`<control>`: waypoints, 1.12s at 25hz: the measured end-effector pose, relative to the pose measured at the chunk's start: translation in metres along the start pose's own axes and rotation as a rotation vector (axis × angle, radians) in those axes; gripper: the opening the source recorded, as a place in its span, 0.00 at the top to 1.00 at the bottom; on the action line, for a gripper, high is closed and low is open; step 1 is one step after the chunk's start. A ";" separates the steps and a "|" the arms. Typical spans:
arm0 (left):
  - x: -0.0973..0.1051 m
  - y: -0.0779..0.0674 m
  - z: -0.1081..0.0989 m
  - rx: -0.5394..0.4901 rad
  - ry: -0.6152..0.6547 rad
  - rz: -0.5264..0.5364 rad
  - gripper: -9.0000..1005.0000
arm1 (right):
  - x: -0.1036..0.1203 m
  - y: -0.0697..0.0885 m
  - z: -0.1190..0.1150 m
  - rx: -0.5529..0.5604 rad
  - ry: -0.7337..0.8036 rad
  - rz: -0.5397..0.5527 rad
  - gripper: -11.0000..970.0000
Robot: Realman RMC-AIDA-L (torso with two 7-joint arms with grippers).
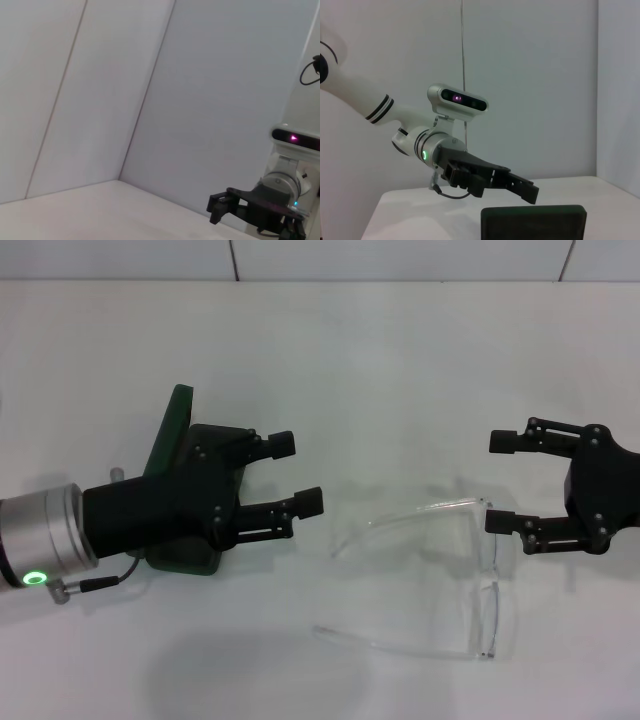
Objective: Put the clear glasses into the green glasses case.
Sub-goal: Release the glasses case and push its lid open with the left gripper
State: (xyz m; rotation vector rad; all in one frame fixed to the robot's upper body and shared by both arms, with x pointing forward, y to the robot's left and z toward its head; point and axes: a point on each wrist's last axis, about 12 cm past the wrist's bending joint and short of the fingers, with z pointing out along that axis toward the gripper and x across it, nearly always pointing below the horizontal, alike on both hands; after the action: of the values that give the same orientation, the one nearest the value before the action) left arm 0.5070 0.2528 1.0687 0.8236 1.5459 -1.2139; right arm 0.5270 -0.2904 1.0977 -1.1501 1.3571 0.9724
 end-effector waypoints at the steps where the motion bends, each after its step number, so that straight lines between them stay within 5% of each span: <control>1: 0.000 0.000 0.000 0.002 0.002 0.000 0.11 | 0.000 0.000 0.000 0.000 0.000 0.000 0.13; 10: -0.001 0.000 -0.002 -0.017 -0.024 -0.033 0.11 | 0.003 0.004 -0.003 0.007 0.002 0.002 0.13; 18: -0.039 0.016 -0.029 -0.103 -0.050 -0.086 0.12 | 0.004 0.005 -0.006 0.005 0.005 0.002 0.13; 23: -0.068 0.020 -0.056 -0.270 0.085 -0.101 0.13 | 0.005 0.005 -0.008 0.000 0.017 0.001 0.13; 28: -0.065 0.011 -0.060 -0.421 0.207 -0.120 0.14 | 0.005 0.005 -0.007 -0.004 0.023 0.000 0.13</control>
State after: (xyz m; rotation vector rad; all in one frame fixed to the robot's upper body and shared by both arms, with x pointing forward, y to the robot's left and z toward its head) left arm 0.5200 0.3170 1.1292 0.5964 1.9572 -0.8567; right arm 0.5208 -0.2962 1.0932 -1.1671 1.3746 0.9648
